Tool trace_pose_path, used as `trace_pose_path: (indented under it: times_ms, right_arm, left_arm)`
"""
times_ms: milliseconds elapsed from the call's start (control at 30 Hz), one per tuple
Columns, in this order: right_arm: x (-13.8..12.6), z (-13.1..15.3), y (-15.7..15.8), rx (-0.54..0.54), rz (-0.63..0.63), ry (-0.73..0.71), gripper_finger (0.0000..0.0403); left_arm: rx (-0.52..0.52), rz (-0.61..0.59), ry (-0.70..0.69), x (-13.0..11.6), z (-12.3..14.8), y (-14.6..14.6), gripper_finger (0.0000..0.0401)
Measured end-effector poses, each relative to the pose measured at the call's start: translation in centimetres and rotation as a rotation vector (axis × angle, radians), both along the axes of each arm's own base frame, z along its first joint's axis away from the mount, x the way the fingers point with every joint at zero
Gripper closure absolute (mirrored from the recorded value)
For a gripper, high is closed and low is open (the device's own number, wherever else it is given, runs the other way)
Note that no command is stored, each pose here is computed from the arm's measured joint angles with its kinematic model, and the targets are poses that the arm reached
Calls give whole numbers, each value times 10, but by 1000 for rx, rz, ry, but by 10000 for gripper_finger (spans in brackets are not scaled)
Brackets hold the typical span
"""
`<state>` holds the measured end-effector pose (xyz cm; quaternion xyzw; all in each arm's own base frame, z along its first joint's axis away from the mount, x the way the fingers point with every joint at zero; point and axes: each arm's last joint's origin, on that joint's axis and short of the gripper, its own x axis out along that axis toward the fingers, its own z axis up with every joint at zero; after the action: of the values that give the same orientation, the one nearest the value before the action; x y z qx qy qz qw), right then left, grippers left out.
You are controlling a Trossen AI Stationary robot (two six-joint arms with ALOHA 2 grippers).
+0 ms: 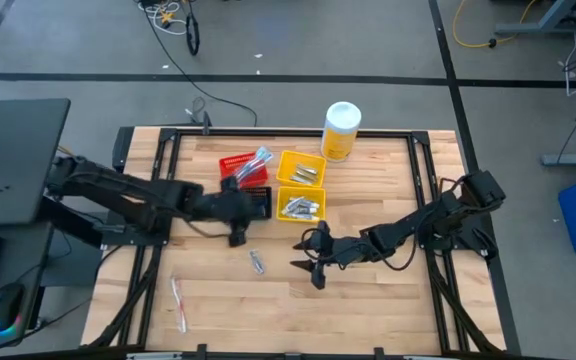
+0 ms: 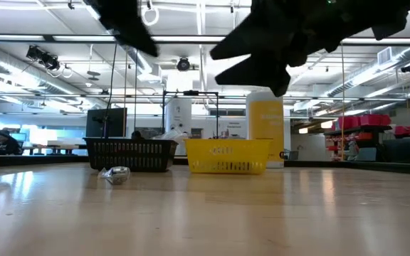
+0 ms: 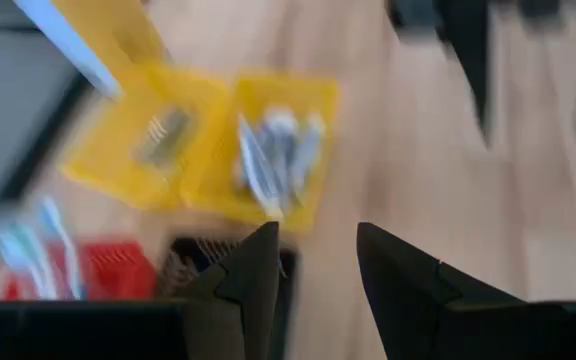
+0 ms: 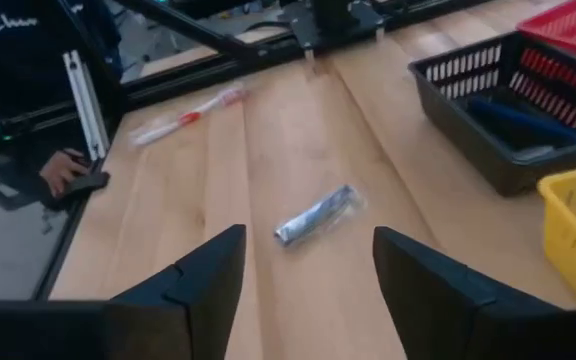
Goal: Pick & Place Travel size toiletries
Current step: Put the silver nail cutter into the top yellow bin
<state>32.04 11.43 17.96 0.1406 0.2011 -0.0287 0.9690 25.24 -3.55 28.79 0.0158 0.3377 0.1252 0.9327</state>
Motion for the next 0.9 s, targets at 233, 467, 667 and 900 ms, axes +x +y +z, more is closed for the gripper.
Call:
trace_pose_path:
  times_ms: [233,467,667,900]
  right_arm:
    - [8,-6,-1,-7,-18,-4,164]
    - [8,-7,-2,-13,-22,23,183]
    - [6,-10,-3,-5,-31,54,195]
    - [5,-12,-3,-11,-24,80,201]
  left_arm:
    - [-100,-141,60,-16,-40,-28,257]
    - [-101,-312,77,-19,-81,-49,257]
    - [-75,-428,139,-11,-112,-61,257]
    - [-43,-452,159,8,-137,-69,257]
